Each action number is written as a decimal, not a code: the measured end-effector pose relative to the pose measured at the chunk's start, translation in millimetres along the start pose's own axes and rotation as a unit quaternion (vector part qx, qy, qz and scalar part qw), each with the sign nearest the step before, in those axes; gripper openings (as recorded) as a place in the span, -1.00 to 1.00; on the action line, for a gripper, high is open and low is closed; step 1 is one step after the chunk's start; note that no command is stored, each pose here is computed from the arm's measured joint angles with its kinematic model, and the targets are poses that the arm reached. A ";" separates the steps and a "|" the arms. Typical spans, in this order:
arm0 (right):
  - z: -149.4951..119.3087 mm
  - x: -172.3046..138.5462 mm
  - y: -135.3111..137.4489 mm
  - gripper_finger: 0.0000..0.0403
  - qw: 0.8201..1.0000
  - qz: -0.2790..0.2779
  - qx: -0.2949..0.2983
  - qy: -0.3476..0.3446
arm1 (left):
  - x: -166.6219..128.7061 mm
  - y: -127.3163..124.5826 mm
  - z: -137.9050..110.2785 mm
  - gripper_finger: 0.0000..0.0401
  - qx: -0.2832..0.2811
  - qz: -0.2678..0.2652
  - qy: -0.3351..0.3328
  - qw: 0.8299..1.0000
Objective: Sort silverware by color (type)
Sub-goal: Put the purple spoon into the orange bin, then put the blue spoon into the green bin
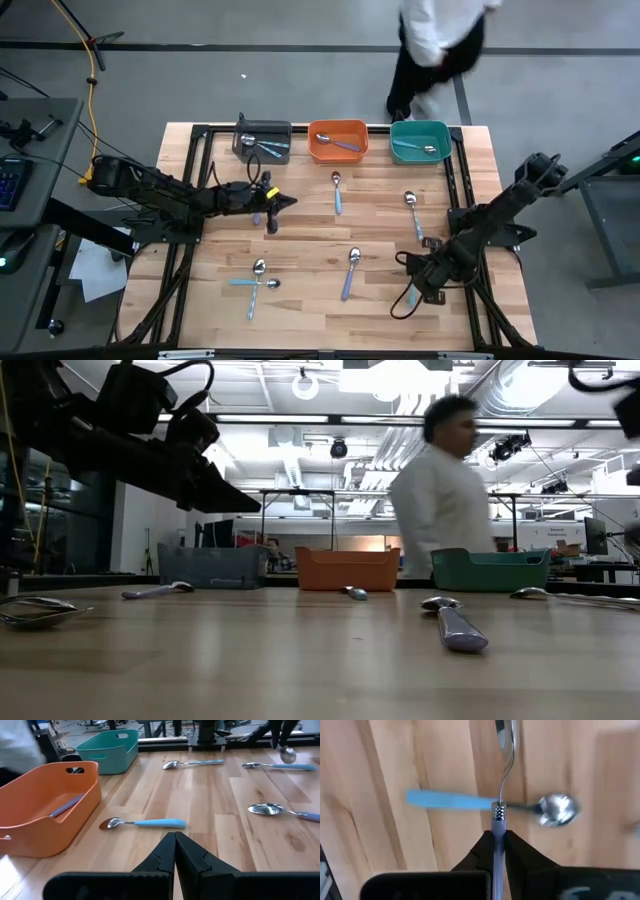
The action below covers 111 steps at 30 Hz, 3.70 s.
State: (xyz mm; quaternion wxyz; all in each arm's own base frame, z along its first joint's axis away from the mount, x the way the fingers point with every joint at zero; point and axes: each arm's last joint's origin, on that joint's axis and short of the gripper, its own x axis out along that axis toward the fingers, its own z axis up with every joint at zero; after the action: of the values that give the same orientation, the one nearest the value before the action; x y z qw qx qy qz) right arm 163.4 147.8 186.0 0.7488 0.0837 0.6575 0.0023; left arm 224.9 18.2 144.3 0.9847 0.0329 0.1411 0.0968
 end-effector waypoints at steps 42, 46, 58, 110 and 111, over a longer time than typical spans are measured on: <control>261.8 -34.9 -392.8 -0.98 0.991 -0.102 0.035 -0.085 | -1.4 -8.5 1.0 -1.00 0.022 -0.005 -0.004 1.000; 260.0 -19.0 -400.3 -0.98 0.993 -0.087 0.041 -0.071 | -1.4 -8.5 1.0 -1.00 0.022 -0.005 -0.004 1.000; 263.9 -27.2 -397.3 -0.55 0.989 -0.098 0.051 -0.094 | -1.4 -8.5 1.1 -1.00 0.019 -0.005 -0.005 1.000; 95.9 -16.4 -158.7 -1.00 0.773 -0.057 -0.092 -0.625 | 13.5 -62.9 68.3 -1.00 0.054 -0.118 0.226 0.965; 95.1 -15.6 -157.3 -1.00 0.773 -0.055 -0.094 -0.625 | 11.4 -66.5 71.7 -1.00 0.055 -0.123 0.238 0.962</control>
State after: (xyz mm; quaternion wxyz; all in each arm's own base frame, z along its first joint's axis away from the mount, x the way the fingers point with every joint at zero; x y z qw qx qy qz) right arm 238.2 -20.7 192.7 0.9978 -0.0404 0.0441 -0.0294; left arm 268.0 -47.3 203.8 0.9239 0.0453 0.3790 -0.0274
